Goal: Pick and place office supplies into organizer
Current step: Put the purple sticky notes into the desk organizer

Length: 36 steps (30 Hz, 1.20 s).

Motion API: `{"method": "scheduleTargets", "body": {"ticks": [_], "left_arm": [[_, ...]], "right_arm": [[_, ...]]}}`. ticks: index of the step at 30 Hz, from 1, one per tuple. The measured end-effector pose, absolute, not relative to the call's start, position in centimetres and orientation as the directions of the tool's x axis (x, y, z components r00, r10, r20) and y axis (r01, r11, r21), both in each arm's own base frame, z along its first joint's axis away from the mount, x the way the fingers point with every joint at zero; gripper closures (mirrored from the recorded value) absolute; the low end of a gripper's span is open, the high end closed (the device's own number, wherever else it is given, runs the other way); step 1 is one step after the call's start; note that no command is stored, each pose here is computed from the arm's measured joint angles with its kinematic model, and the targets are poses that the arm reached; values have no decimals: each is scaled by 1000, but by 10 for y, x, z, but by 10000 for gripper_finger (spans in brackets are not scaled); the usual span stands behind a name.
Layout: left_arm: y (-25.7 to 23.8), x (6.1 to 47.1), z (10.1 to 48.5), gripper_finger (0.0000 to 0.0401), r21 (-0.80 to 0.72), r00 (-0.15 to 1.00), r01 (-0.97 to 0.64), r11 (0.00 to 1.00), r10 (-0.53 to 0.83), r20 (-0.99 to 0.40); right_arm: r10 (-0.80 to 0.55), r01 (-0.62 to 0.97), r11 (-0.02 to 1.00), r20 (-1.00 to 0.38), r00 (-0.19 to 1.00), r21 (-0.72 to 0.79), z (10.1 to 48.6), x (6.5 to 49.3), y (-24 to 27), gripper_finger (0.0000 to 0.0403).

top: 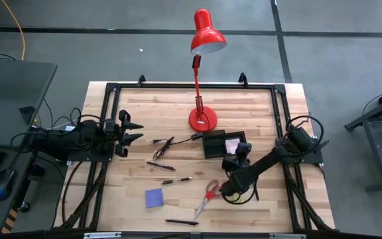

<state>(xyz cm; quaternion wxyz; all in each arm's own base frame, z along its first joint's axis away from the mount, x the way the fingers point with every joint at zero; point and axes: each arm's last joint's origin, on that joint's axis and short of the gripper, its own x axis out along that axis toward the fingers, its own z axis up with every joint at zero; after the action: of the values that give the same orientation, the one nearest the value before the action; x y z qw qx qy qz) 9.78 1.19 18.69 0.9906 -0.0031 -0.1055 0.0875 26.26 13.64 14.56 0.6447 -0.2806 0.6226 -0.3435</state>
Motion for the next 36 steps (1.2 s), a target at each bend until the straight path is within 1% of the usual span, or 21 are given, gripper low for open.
{"method": "scheduleTargets", "body": {"ticks": [3, 6, 11, 14, 18, 22, 25, 27, 29, 30, 31, 33, 36], "left_arm": [[12, 98, 187, 256, -25, 962, -173, 985, 174, 209], [12, 98, 187, 256, -25, 963, -173, 985, 174, 208], [12, 98, 187, 256, -25, 963, -173, 985, 174, 208], [12, 98, 187, 256, -24, 962, -176, 984, 177, 208], [12, 98, 184, 256, -20, 967, -175, 984, 176, 183], [10, 100, 178, 256, -4, 989, -96, 995, 95, 115], [7, 100, 165, 256, -9, 1000, -3, 1000, 3, -18], [5, 103, 163, 256, -90, 998, 41, 995, -46, -51], [0, 105, 160, 256, -128, 989, 112, 985, -123, -83], [-2, 106, 160, 256, -152, 986, 125, 980, -140, -89], [-4, 107, 161, 256, -181, 989, 112, 977, -128, -80], [-5, 109, 165, 256, -244, 997, 58, 968, -69, -38], [-13, 111, 174, 256, -251, 995, 94, 964, -84, 49]], "right_arm": [[-799, 156, 596, -600, 26, -787, 161, 269, 144, 218], [-793, 220, 607, -599, 109, -764, 176, 280, 154, 223], [-734, 287, 678, -634, 243, -676, 195, 300, 170, 232], [-719, 357, 695, -613, 328, -624, 203, 311, 176, 238], [-719, 445, 695, -543, 433, -565, 205, 322, 181, 244], [-735, 465, 678, -499, 459, -570, 206, 324, 181, 247], [-756, 469, 652, -462, 464, -596, 207, 324, 179, 245], [-765, 465, 639, -449, 461, -613, 208, 322, 178, 244], [-768, 463, 636, -447, 460, -617, 208, 322, 178, 246], [-768, 463, 636, -447, 459, -617, 208, 322, 178, 247], [-767, 466, 637, -447, 460, -614, 208, 322, 178, 249], [-766, 474, 640, -450, 460, -605, 208, 322, 178, 251], [-766, 476, 640, -450, 459, -603, 207, 322, 178, 254]]}}
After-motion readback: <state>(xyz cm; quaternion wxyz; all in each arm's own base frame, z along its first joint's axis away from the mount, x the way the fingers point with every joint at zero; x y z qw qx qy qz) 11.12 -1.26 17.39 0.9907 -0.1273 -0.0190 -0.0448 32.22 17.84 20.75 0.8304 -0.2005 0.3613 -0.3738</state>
